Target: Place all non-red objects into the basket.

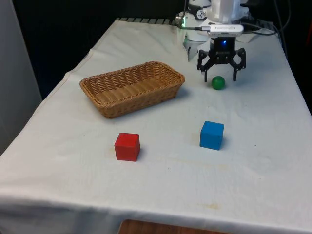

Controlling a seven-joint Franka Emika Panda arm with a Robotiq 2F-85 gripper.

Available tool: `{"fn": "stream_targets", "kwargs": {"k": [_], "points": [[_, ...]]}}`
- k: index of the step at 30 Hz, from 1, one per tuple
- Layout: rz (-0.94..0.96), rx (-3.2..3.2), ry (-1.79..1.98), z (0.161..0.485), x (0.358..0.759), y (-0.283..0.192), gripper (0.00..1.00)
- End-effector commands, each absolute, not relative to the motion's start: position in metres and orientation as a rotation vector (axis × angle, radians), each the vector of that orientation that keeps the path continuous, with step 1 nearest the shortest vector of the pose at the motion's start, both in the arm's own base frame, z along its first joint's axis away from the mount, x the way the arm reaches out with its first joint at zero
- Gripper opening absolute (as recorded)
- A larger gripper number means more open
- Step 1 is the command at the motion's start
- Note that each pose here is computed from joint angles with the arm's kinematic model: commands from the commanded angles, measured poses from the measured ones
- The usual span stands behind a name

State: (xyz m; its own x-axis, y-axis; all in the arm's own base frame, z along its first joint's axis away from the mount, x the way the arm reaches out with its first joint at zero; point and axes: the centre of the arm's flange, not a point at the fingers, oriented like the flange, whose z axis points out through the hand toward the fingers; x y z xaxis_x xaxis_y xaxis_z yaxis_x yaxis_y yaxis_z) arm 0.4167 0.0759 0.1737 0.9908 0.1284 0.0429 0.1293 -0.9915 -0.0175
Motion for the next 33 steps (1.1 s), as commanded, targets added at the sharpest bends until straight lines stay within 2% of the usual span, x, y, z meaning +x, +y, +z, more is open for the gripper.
{"fn": "stream_targets", "kwargs": {"k": [1, 12, 20, 26, 33], "points": [[-0.081, -3.099, -0.196, 0.175, 0.417, 0.08, 1.0], [-0.055, -3.124, -0.207, 0.16, 0.417, 0.076, 1.0], [-0.069, -3.124, -0.207, 0.161, 0.418, 0.077, 1.0], [-0.085, -3.106, -0.194, 0.18, 0.419, 0.074, 1.0], [-0.082, -3.106, -0.196, 0.182, 0.415, 0.074, 1.0]]}}
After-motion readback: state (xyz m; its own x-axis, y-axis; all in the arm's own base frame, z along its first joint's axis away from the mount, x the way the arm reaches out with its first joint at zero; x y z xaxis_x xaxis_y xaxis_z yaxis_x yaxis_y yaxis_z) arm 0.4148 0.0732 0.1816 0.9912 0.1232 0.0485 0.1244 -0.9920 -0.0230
